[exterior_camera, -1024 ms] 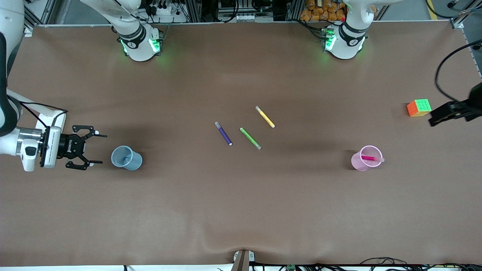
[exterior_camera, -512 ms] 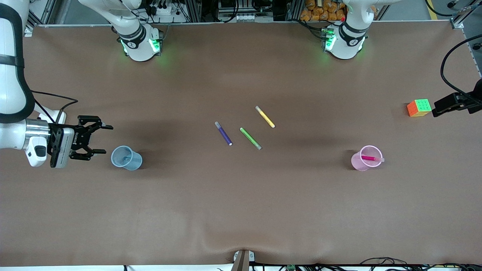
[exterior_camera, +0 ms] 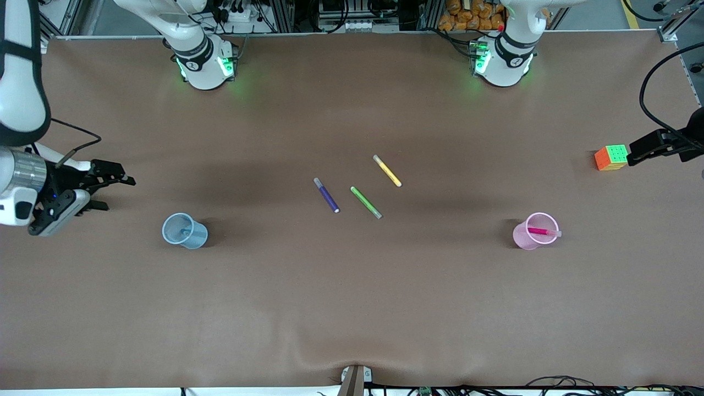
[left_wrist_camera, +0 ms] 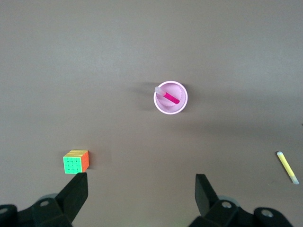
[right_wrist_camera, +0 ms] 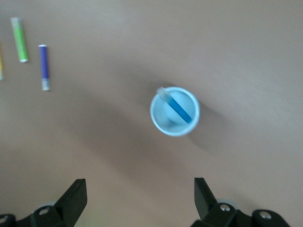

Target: Place pink and blue markers in matching cups

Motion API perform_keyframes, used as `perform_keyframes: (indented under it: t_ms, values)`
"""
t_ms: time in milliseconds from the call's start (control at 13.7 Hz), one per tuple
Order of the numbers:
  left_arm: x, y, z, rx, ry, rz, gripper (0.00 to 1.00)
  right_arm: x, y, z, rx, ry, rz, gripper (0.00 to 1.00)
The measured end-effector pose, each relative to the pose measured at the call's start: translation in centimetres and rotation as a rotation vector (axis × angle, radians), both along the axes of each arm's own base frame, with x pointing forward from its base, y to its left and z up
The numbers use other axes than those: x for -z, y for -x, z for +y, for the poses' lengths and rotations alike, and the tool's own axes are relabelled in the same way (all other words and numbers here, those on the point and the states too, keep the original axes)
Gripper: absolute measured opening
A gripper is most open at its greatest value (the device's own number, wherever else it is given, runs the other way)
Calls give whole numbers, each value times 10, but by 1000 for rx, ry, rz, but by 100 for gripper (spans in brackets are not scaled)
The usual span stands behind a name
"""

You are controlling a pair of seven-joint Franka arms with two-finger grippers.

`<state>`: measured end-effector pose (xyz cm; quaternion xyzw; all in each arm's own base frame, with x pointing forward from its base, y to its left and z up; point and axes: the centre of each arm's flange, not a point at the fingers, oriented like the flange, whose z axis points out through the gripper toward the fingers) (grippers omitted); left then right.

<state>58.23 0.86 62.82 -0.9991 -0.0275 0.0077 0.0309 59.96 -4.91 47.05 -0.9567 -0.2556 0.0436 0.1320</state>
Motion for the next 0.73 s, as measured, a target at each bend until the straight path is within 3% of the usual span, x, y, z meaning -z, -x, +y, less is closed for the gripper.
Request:
perform_keyframes:
  t_ms: [366, 732]
  values:
    - [-3, 26, -16, 26, -2, 25, 100, -22, 26, -5, 205, 151, 41, 100]
    - [-12, 58, -17, 30, -5, 17, 100, -47, 41, 0, 407, 188, 51, 100]
